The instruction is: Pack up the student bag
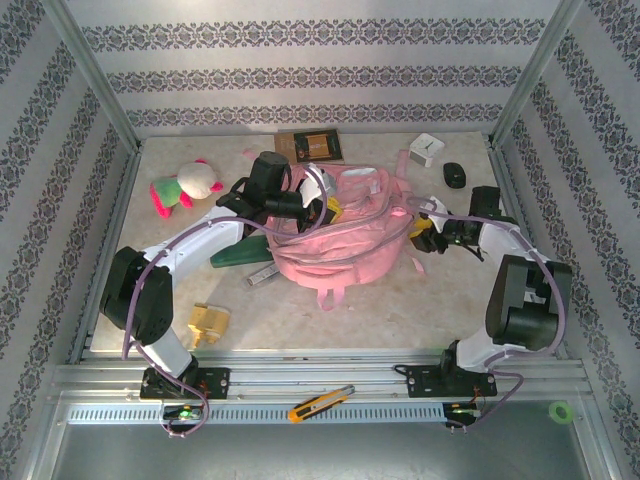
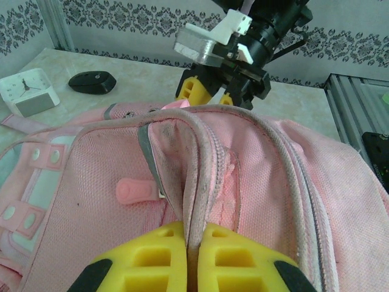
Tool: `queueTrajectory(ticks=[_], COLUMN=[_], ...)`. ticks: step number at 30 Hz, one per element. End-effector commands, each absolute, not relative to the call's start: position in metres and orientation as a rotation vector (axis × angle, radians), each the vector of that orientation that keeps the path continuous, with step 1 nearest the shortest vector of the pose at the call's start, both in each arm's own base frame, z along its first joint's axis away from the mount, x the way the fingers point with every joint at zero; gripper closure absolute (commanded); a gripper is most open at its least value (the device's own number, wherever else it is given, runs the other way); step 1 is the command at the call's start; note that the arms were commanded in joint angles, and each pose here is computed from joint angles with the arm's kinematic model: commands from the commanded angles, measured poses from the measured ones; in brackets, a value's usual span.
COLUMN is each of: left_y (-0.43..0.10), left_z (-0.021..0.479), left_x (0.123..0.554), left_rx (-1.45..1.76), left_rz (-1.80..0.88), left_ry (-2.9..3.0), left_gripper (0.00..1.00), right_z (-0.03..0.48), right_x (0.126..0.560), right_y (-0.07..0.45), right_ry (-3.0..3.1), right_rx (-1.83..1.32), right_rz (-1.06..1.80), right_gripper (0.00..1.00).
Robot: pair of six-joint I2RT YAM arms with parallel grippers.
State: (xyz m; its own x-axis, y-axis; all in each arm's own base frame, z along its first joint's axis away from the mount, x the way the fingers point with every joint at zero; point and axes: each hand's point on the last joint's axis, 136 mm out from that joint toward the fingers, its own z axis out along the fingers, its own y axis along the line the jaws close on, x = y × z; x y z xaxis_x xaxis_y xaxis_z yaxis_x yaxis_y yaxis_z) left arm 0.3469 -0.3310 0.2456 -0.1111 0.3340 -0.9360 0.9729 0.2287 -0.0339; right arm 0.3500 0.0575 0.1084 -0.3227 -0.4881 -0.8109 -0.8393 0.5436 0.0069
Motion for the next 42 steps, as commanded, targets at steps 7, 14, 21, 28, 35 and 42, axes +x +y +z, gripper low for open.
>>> queueTrajectory(ticks=[7,14,21,28,35,42], left_y=[-0.336,-0.335,-0.318,-0.312,-0.324,-0.335], left_z=[0.317,0.309,0.289,0.283,0.28,0.265], left_x=[0.342,0.352,0.392,0.413,0.416,0.42], left_rx=[1.239,1.217,1.088,0.951,0.874,0.792], left_rz=[-0.925,-0.885,-0.628,-0.486,-0.433,-0.4], left_ry=[1.335,1.372,1.558,1.648,1.695,1.779], left_gripper=[1.0,1.0,1.0,1.0,1.0,1.0], right_z=[0.127,0.135,0.148,0.159,0.172,0.188], right_x=[0.368,0.361,0.344,0.314,0.287,0.261], right_y=[0.068,0.065,0.067,0.086,0.111,0.139], right_ry=[1.868,1.859,1.897,1.956,2.038,2.097], right_rx=[-1.057,-1.046,-1.055,-1.09,-1.038,-0.959], right_rz=[0.613,0.615,0.606,0.637,0.763,0.888], right_gripper=[0.74,0.99,1.0,1.0,1.0,1.0])
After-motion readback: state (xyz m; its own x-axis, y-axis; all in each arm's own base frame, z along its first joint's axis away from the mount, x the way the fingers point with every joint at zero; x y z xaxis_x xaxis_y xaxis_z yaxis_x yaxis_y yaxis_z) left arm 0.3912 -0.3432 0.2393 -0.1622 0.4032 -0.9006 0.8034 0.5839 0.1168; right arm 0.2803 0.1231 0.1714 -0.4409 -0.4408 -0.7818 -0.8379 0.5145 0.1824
